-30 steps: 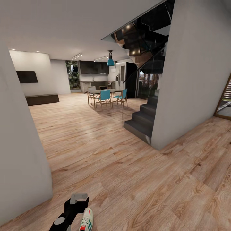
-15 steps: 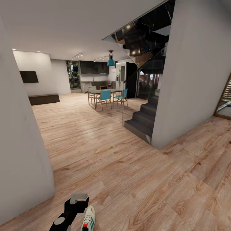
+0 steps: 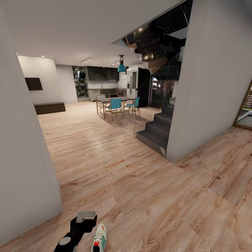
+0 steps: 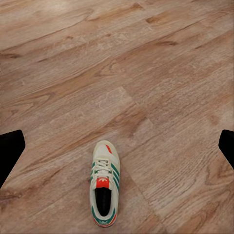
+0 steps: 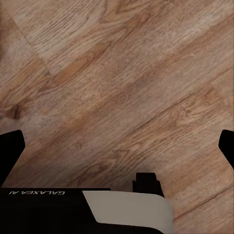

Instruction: Pick up the two gym shoes and the two sandals from the corridor floor and place them onto the hallstand (shoe rack) in the corridor, making sure they are on the rack and not on the floor. Arrange them so the two gym shoes are next to each other and the two sandals are next to each other.

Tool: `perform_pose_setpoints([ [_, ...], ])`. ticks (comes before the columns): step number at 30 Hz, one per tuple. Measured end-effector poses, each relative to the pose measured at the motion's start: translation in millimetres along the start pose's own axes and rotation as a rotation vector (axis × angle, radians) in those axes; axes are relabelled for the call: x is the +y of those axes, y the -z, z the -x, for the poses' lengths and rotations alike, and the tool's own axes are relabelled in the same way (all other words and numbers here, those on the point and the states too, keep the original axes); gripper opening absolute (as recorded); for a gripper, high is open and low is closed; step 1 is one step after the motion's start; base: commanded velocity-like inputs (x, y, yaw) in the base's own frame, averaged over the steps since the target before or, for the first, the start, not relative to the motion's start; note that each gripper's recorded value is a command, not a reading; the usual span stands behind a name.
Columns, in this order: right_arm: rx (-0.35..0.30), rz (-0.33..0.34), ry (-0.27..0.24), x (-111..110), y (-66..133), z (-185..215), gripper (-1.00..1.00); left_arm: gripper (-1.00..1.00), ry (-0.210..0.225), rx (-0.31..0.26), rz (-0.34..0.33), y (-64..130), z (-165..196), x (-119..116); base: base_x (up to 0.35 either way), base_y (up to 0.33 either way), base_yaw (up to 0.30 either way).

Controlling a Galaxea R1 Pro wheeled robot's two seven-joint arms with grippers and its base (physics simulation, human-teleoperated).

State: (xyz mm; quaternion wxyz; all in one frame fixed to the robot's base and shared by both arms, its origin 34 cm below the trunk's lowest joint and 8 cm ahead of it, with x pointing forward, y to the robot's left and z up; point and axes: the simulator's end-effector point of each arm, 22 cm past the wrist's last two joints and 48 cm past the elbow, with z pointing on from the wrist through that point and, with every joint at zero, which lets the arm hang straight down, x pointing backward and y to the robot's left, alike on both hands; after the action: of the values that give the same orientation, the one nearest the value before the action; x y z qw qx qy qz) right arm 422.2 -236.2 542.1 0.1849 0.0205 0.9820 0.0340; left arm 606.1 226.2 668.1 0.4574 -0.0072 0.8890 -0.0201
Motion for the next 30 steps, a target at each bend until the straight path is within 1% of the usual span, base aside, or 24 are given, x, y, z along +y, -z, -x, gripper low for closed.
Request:
perform_pose_setpoints([
  [8, -0.012, -0.007, 0.000, -2, 1.1, 6, 1.00, 1.00, 0.000, 0.000, 0.000, 0.0, 0, 0, -0.006, 0.012, 0.000],
  [13, -0.048, -0.008, 0.000, -2, 5.5, 26, 1.00, 1.00, 0.000, 0.000, 0.000, 0.0, 0, 0, 0.000, 0.000, 0.000],
  [18, -0.071, -0.004, 0.001, 1, 8.6, 62, 1.00, 1.00, -0.001, 0.000, 0.000, 0.0, 0, 0, 0.000, 0.000, 0.000],
  [23, -0.065, 0.002, 0.004, 4, 13.7, 100, 1.00, 1.00, -0.001, -0.007, -0.001, -1.5, 5, -1, 0.000, 0.000, 0.000],
  [25, -0.065, 0.003, 0.004, 4, 14.7, 106, 1.00, 1.00, 0.000, -0.009, -0.001, -2.0, 7, -1, 0.000, 0.000, 0.000],
  [27, -0.064, 0.006, 0.003, 5, 15.8, 111, 1.00, 1.00, 0.001, -0.020, -0.001, -4.6, 16, -2, 0.000, 0.000, 0.000],
  [28, -0.065, 0.008, 0.003, 5, 16.3, 113, 1.00, 1.00, 0.001, -0.030, -0.002, -7.6, 26, -2, 0.000, 0.000, 0.000],
  [30, -0.078, 0.008, 0.004, 5, 19.0, 120, 1.00, 1.00, 0.000, -0.034, -0.003, -11.2, 36, -3, 0.000, 0.000, 0.000],
])
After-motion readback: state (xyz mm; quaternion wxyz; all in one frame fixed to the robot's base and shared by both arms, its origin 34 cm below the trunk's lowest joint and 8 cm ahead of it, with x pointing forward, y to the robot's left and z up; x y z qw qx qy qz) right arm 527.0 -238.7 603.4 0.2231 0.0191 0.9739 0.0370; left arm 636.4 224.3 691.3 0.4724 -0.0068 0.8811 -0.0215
